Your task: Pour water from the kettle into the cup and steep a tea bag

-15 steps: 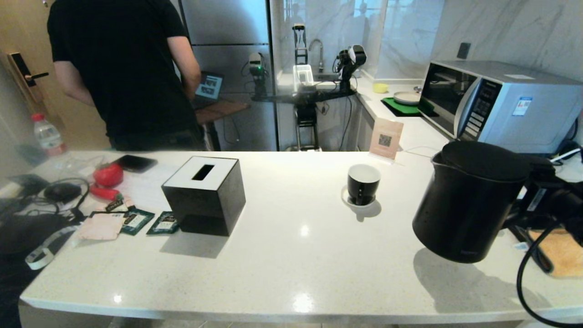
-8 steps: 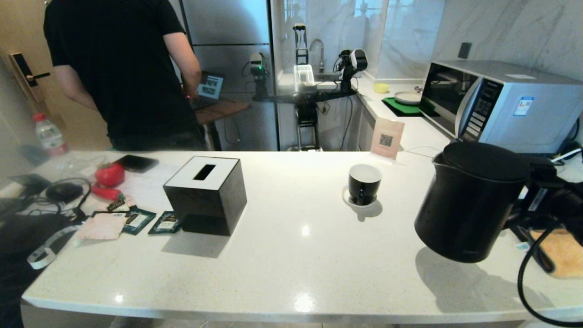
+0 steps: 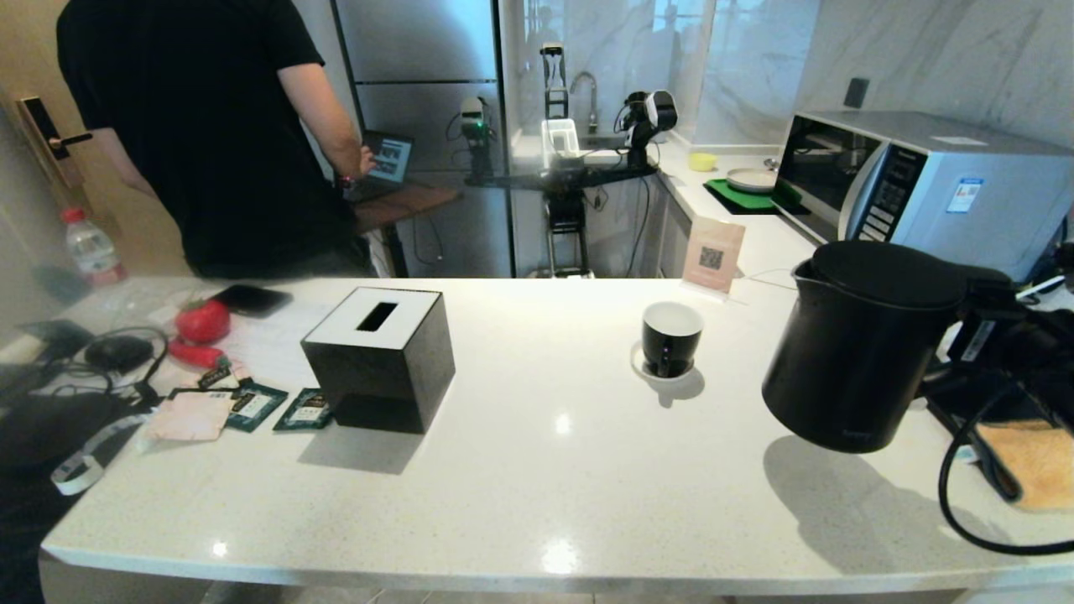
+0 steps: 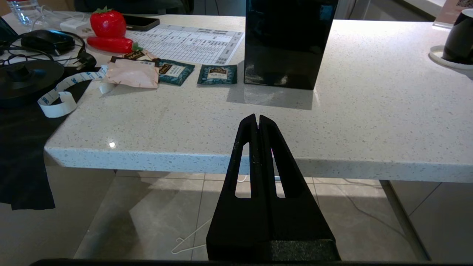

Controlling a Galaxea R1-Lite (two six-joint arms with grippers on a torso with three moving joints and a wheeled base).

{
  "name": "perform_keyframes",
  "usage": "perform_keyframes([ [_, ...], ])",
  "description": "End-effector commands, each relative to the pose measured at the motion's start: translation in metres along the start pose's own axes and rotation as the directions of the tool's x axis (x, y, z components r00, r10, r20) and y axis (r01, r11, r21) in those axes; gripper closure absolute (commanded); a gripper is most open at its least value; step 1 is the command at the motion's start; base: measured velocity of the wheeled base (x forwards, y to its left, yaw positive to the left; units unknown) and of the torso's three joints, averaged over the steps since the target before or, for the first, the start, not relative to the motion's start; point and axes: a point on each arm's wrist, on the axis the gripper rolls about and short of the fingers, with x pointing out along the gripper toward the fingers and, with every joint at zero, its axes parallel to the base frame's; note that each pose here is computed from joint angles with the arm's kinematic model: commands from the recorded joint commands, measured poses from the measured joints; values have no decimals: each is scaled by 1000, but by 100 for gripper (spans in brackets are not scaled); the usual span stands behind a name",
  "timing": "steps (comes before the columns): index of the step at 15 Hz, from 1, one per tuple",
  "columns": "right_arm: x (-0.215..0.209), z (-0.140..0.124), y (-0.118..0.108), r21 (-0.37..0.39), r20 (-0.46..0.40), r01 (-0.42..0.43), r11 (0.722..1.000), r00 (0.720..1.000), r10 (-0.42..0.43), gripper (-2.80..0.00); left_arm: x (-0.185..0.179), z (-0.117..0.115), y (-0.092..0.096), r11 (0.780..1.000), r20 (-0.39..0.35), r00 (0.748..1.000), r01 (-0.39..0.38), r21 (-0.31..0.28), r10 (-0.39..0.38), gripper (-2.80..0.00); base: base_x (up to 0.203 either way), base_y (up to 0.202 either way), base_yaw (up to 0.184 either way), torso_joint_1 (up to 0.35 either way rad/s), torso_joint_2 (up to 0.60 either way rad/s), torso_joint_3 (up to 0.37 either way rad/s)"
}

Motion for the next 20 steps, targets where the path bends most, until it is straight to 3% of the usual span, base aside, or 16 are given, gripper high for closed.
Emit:
perform_keyframes([
  [1,13,3,2,-1,-4,4,1000,1000,-4,0,0,0,0,1000,-1,1000,-1,-1,1,0,0,0,0,0,0,0],
  [20,107,5,17,-159,-33,21,987,999,-27,0,0,0,0,1000,0,1000,-1,-1,1,0,0,0,0,0,0,0],
])
